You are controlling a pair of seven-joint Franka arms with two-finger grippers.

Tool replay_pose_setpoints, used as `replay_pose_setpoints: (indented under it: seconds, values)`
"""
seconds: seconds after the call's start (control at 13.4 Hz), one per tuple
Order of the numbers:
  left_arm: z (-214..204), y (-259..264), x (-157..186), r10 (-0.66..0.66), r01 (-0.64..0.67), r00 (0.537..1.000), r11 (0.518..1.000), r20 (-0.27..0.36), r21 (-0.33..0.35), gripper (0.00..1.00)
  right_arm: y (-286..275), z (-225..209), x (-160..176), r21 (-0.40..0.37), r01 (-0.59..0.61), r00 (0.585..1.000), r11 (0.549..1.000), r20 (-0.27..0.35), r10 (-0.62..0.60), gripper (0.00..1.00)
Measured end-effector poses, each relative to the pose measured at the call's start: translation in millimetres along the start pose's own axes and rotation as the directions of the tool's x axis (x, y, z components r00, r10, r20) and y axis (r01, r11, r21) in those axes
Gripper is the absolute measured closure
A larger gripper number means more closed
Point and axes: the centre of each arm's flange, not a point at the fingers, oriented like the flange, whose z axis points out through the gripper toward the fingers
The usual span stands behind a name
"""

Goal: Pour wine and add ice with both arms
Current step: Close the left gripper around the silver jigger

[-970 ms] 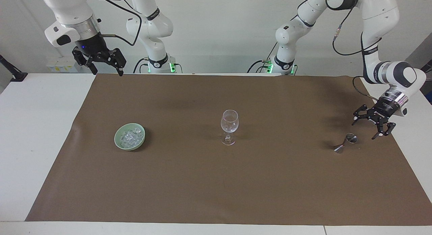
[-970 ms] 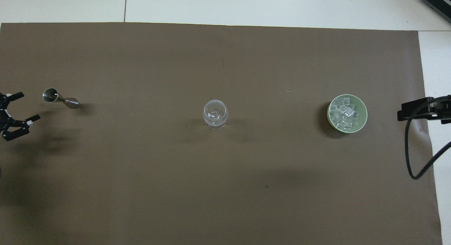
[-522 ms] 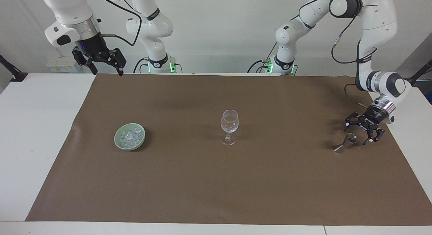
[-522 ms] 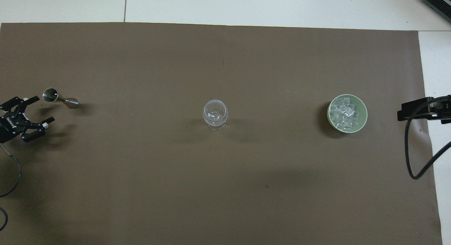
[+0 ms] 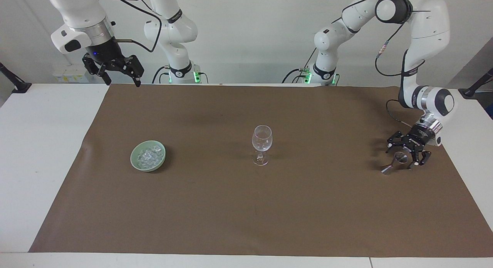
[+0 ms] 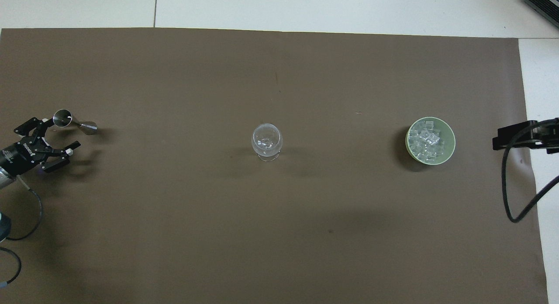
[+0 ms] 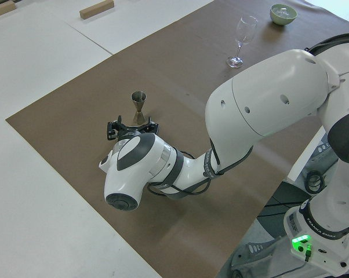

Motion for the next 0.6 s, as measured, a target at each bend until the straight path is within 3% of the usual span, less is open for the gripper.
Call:
replay_pose_setpoints:
  seconds: [0.6]
  values:
    - [16, -9, 13, -0.019, 0.019, 0.999, 1.0, 0.029, -0.01, 0.0, 0, 0, 0, 0.0, 0.0, 1.0, 1.0, 0.0, 0.0, 0.0]
